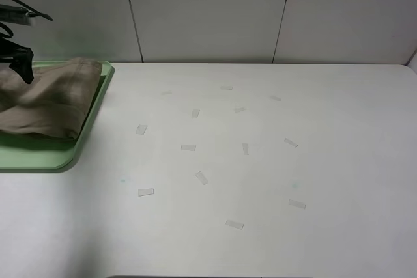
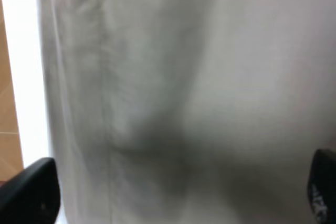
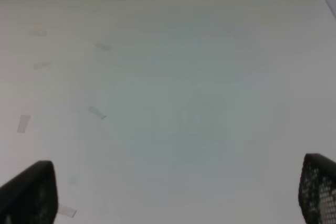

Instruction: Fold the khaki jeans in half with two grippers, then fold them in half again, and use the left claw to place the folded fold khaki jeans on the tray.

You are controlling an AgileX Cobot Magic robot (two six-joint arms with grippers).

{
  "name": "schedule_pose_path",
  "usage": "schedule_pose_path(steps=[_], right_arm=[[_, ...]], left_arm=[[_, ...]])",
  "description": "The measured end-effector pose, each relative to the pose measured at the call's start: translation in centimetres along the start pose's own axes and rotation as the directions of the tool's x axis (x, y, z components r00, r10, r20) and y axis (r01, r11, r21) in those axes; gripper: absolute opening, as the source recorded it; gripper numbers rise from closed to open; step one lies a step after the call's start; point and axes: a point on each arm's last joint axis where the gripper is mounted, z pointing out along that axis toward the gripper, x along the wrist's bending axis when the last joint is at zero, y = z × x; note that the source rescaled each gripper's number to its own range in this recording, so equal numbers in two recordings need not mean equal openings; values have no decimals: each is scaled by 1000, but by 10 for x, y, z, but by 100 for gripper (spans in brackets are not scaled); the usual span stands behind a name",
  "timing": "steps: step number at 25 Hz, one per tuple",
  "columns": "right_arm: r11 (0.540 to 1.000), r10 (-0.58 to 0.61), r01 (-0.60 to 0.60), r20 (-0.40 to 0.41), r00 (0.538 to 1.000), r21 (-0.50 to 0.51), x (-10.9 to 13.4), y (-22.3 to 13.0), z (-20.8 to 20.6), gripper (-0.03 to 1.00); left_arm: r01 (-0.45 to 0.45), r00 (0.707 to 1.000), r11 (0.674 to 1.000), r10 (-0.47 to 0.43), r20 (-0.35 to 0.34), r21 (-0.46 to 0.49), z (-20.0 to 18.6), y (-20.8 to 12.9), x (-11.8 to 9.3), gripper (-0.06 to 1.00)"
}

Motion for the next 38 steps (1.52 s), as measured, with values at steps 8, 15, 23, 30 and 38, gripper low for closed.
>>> schedule_pose_path(steps=[8, 15, 23, 30, 38], right_arm=[[1000, 0, 0, 0, 1000, 0, 0, 0, 0, 100], [1000, 1, -1, -1, 1000, 0, 0, 0, 0, 100], [1000, 1, -1, -1, 1000, 0, 0, 0, 0, 100], [1000, 1, -1, -1, 1000, 0, 0, 0, 0, 100], [1000, 1, -1, -1, 1000, 0, 0, 0, 0, 100]], left_arm=[[24, 1000, 999, -23, 11, -35, -46, -7, 2, 100], [72, 996, 997, -72, 56, 11, -104, -31, 0, 100], [95, 983, 990, -77, 168, -101, -168, -58, -12, 100], [107, 977, 981, -74, 201, -159, -205, -118, -27, 100], [111, 980, 968, -68, 188, -226, -228, -198, -45, 100]])
